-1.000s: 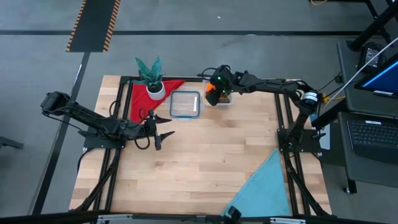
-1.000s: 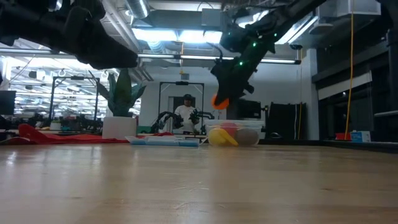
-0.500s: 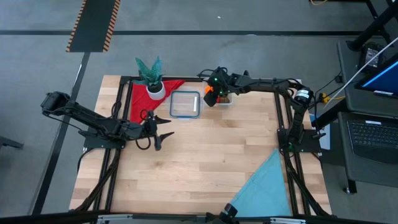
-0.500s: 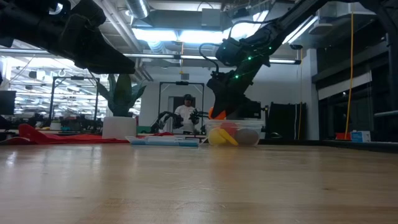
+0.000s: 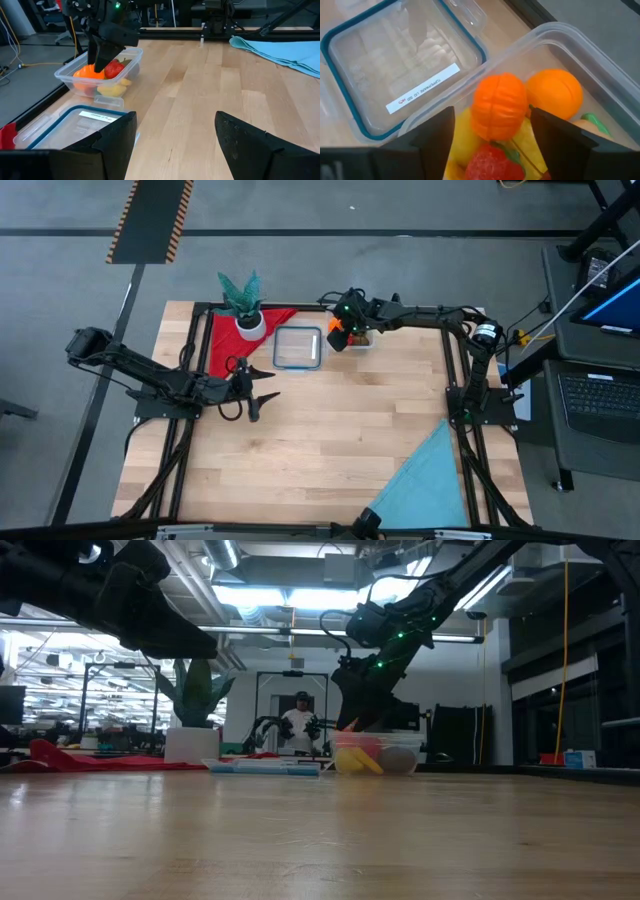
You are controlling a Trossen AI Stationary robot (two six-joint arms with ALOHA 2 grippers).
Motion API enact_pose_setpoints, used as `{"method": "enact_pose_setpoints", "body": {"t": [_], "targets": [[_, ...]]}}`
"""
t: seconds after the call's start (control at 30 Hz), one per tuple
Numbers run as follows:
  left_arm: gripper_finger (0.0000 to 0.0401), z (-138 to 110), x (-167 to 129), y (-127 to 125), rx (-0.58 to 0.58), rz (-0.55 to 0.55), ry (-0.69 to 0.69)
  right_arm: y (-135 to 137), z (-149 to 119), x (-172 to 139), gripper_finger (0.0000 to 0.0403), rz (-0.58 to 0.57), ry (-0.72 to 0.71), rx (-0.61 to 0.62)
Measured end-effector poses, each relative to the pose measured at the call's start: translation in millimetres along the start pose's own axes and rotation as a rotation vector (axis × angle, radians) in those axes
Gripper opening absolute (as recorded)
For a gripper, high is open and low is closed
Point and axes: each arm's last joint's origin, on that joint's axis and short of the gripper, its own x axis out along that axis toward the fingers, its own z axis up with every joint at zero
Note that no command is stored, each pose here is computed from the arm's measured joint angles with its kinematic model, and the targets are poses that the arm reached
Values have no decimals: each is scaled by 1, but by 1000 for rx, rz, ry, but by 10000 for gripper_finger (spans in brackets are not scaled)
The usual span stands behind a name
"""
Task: Pick and placing Produce into tupperware
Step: Put the pumpkin into the transparent bin, then return to Home position
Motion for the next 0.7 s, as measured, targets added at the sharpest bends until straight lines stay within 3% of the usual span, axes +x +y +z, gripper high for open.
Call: {"method": "enact_pose_setpoints", "body": {"t": [0.17, 0.4, 0.57, 0.7], "targets": [[261, 0, 0, 0, 3, 0, 0, 0, 0, -1, 283, -5, 10, -29], [261, 3, -1, 0, 30, -4, -23, 8, 9, -17, 286, 24, -9, -89], [261, 9, -10, -4, 41, -73, -68, 37, 12, -42, 287, 288, -44, -225], [261, 15, -21, -12, 106, -309, -126, 65, 13, -71, 287, 621, -90, -334]]}}
